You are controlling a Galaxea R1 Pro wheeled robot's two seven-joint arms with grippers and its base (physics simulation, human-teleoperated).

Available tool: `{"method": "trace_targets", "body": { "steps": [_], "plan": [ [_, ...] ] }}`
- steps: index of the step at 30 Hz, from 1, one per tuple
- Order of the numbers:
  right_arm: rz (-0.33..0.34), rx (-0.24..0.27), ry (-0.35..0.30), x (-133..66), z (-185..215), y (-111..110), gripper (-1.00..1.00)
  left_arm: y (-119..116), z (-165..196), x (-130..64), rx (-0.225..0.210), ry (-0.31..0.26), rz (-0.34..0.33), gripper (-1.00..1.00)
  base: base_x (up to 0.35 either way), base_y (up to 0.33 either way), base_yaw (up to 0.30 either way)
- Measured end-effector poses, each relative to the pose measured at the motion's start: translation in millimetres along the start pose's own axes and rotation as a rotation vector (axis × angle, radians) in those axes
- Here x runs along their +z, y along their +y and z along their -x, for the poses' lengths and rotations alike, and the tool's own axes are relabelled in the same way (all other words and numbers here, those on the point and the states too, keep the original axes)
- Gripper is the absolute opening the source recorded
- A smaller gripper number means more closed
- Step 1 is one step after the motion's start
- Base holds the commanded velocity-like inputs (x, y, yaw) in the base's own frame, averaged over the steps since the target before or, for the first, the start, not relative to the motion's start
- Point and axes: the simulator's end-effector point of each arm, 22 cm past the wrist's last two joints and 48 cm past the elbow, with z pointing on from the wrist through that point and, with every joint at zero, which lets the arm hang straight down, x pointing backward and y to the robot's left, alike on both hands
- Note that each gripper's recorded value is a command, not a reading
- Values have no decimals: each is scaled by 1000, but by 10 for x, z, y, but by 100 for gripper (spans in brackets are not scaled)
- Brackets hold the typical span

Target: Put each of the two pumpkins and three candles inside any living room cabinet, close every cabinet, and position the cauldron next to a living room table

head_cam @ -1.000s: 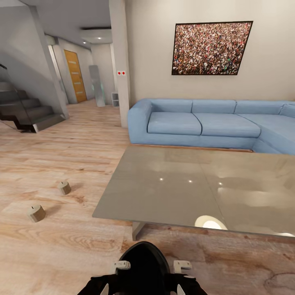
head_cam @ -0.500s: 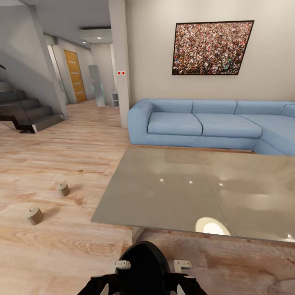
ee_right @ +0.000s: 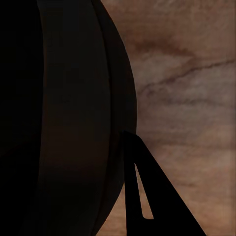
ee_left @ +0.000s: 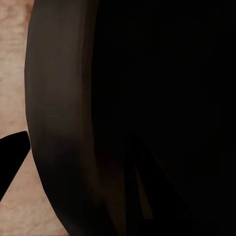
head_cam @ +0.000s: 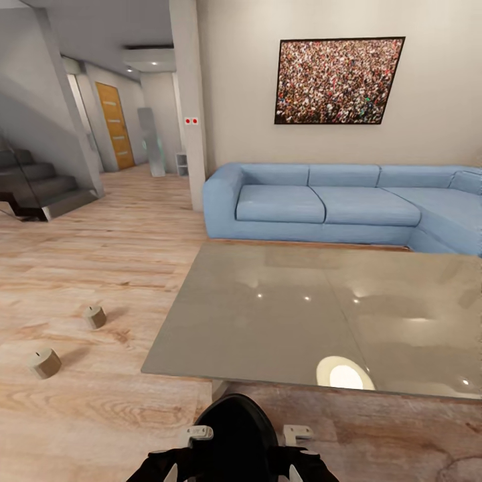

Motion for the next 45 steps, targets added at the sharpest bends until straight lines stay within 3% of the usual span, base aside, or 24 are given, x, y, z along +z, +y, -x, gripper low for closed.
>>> {"method": "trace_targets", "body": {
  "steps": [40,41,42,45],
  "plan": [
    [-5,8,23,58,6,-16,-100,8,17,59,-1,27,0,-100,0,0,-1],
    [-5,8,23,58,6,-16,100,8,17,59,-1,27,0,-100,0,0,0],
    [15,25,47,95,-178,32,100,53,5,57,-6,21,-16,-100,0,0,0],
    [8,18,54,100,-212,9,100,60,4,57,-9,21,-17,-100,0,0,0]
  ]
}}
